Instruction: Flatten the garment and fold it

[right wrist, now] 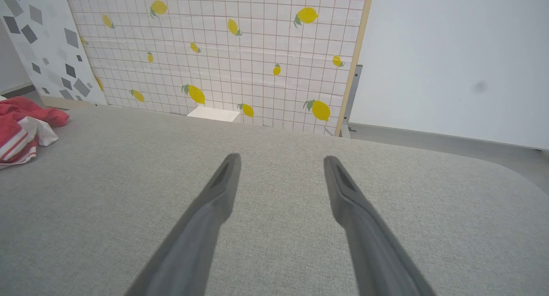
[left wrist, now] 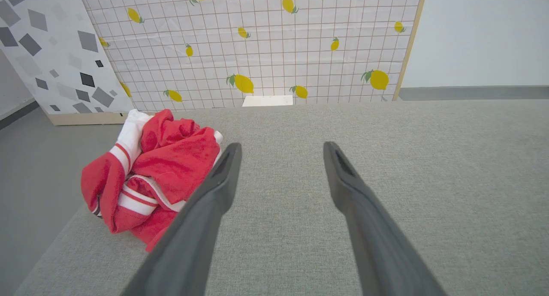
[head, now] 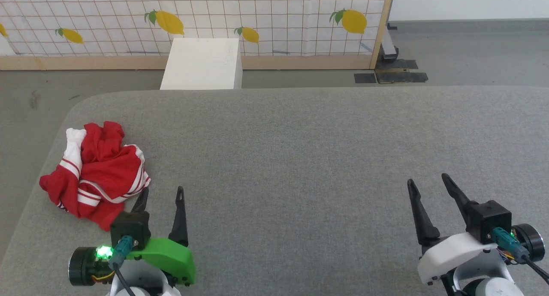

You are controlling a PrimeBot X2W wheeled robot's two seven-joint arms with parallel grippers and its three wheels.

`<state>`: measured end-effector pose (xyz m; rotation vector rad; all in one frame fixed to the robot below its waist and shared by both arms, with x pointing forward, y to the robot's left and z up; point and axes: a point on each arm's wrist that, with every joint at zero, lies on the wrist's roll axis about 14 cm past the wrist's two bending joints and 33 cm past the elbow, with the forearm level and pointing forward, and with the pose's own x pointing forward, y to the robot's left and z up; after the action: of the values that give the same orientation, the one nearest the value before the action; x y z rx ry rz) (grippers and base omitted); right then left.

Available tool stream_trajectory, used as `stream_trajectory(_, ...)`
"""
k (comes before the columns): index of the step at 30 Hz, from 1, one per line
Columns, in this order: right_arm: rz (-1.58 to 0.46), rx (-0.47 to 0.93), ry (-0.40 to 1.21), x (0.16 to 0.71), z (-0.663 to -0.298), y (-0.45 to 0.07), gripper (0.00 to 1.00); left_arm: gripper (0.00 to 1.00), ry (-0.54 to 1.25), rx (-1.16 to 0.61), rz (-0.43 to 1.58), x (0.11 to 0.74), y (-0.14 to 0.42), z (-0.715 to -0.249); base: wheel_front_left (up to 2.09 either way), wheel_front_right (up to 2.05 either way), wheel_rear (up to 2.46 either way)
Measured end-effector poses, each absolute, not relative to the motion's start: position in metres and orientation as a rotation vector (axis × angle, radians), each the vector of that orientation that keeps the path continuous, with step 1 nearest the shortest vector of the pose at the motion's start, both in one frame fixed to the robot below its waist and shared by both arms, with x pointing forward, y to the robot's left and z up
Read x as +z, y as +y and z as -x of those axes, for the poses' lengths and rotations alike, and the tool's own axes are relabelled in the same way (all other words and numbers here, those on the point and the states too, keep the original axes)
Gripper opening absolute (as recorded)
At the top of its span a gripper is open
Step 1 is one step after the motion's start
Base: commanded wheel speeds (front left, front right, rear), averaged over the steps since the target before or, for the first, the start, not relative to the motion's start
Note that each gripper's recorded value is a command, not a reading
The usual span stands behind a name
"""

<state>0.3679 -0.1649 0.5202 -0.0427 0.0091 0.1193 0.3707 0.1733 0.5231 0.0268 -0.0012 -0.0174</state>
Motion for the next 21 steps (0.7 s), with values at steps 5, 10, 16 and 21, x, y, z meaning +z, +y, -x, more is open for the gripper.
stream_trajectory(5, 0.041, 0.119, 0.001, 0.5213, -0.3680, -0.1650, 1.00, 1.00, -0.004, -0.020, -0.020, 0.5222, 0.1719, -0.3705, 0.00, 0.00, 0.00)
stream_trajectory(10, 0.033, 0.121, -0.009, 0.5225, -0.3680, -0.1641, 1.00, 1.00, -0.009, -0.025, -0.017, 0.5222, 0.1703, -0.3704, 0.00, 0.00, 0.00)
stream_trajectory(16, 0.010, 0.121, -0.022, 0.5241, -0.3681, -0.1641, 1.00, 1.00, -0.017, -0.025, 0.000, 0.5229, 0.1698, -0.3701, 0.00, 0.00, 0.00)
stream_trajectory(21, 0.000, 0.123, -0.009, 0.5187, -0.3675, -0.1632, 1.00, 1.00, -0.030, -0.026, 0.000, 0.5251, 0.1697, -0.3699, 0.00, 0.00, 0.00)
